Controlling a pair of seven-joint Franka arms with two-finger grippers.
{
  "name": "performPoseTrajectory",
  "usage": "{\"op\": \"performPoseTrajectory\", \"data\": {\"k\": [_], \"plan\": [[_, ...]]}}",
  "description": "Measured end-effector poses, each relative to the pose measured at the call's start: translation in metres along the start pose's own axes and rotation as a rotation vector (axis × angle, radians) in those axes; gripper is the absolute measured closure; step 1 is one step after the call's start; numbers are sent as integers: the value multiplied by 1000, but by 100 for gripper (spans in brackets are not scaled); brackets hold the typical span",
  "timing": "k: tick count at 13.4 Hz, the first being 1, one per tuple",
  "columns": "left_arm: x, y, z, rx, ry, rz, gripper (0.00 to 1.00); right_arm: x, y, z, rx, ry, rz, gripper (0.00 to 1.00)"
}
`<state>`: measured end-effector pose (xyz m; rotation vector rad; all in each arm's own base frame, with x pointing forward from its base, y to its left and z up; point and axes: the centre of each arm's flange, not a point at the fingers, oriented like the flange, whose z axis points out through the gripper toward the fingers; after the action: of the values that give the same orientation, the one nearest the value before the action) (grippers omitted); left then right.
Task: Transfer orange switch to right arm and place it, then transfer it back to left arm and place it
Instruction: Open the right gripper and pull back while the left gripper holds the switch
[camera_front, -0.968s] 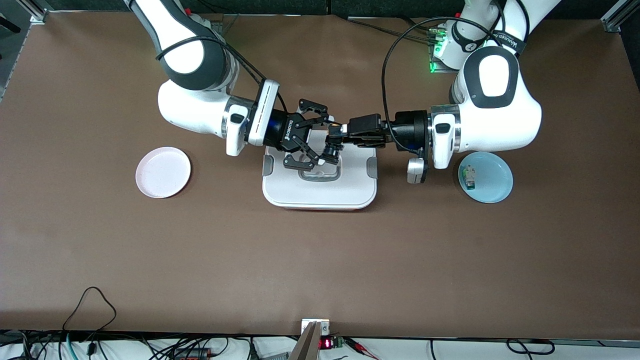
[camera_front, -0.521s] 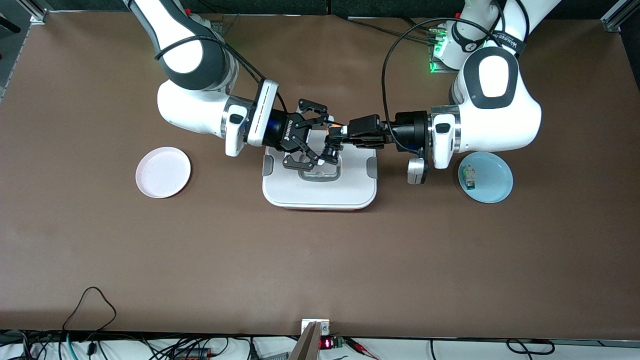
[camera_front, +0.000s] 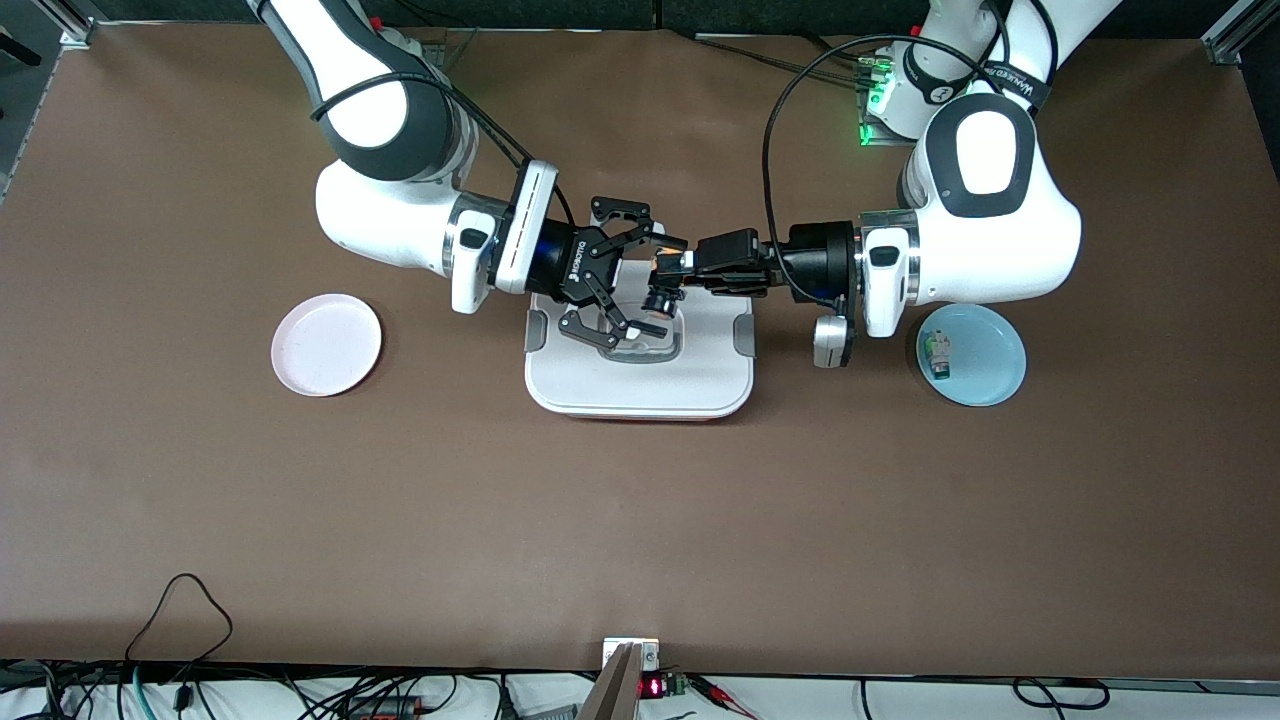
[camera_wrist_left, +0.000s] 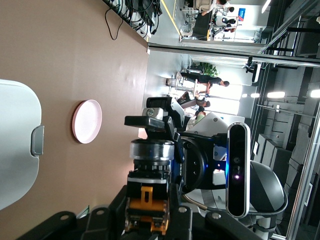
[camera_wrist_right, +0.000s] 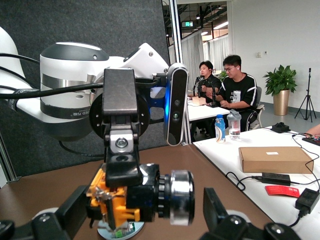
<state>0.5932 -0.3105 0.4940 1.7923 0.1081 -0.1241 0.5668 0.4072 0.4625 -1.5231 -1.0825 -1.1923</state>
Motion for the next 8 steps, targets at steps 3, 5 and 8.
{"op": "performPoseTrajectory", "data": {"k": [3, 5, 8], "plan": [[2, -1, -1, 2, 12, -2, 65, -2, 9, -8, -18, -3, 4, 0], [4, -4, -3, 3, 20, -7, 65, -8, 12, -12, -23, -8, 12, 0], [2, -14, -9, 110, -72, 57, 66, -30, 34, -38, -72, -49, 30, 0]]}}
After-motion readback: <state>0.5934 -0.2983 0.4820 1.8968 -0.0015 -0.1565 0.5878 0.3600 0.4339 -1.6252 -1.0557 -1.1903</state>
